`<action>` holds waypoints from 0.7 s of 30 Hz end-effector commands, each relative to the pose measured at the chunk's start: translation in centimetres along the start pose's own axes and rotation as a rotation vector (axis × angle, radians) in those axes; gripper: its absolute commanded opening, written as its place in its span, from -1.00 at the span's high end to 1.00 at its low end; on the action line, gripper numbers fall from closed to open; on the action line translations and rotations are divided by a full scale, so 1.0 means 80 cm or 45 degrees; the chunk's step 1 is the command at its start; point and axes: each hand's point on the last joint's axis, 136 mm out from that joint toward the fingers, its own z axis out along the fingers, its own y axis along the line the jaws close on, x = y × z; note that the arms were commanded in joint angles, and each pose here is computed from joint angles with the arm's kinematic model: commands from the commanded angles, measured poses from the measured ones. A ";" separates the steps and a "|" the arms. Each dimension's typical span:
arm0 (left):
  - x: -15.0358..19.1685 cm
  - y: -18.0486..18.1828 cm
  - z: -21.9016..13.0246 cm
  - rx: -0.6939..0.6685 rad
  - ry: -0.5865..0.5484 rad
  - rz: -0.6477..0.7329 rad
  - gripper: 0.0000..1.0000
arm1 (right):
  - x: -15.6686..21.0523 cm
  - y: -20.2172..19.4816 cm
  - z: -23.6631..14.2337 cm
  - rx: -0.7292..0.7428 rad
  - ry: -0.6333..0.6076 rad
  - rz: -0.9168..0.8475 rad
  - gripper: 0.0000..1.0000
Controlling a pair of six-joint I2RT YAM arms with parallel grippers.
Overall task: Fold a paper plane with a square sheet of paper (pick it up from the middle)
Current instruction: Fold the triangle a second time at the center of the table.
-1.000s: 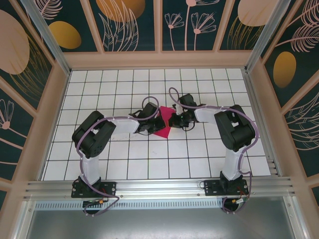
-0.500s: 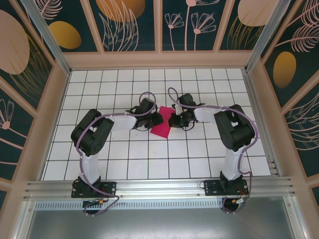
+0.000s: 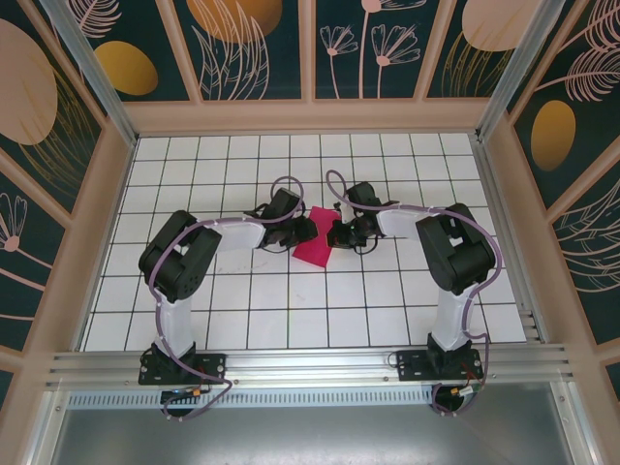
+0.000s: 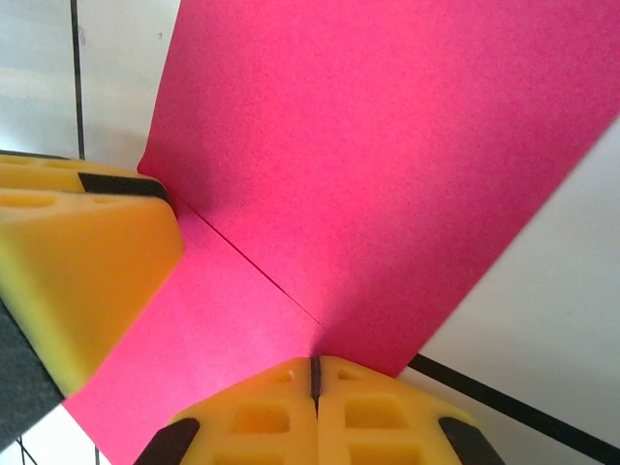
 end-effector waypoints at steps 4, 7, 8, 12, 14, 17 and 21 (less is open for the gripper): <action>-0.043 0.038 -0.015 -0.201 -0.105 0.048 0.32 | 0.075 -0.112 0.028 0.431 0.213 0.096 0.89; -0.045 0.003 -0.024 -0.047 -0.101 0.071 0.32 | 0.076 -0.110 0.028 0.425 0.215 0.095 0.89; -0.043 -0.006 -0.027 -0.003 -0.100 0.070 0.32 | 0.074 -0.110 0.027 0.424 0.211 0.095 0.89; -0.034 -0.021 -0.034 0.076 -0.079 0.082 0.44 | 0.074 -0.108 0.027 0.417 0.210 0.097 0.89; -0.024 -0.029 -0.032 0.118 -0.053 0.093 0.54 | 0.074 -0.108 0.027 0.418 0.211 0.096 0.89; -0.007 -0.040 -0.023 0.174 -0.001 0.101 0.70 | 0.073 -0.107 0.027 0.413 0.211 0.096 0.89; 0.006 -0.029 -0.006 0.136 0.040 0.086 0.84 | 0.073 -0.108 0.028 0.416 0.213 0.098 0.89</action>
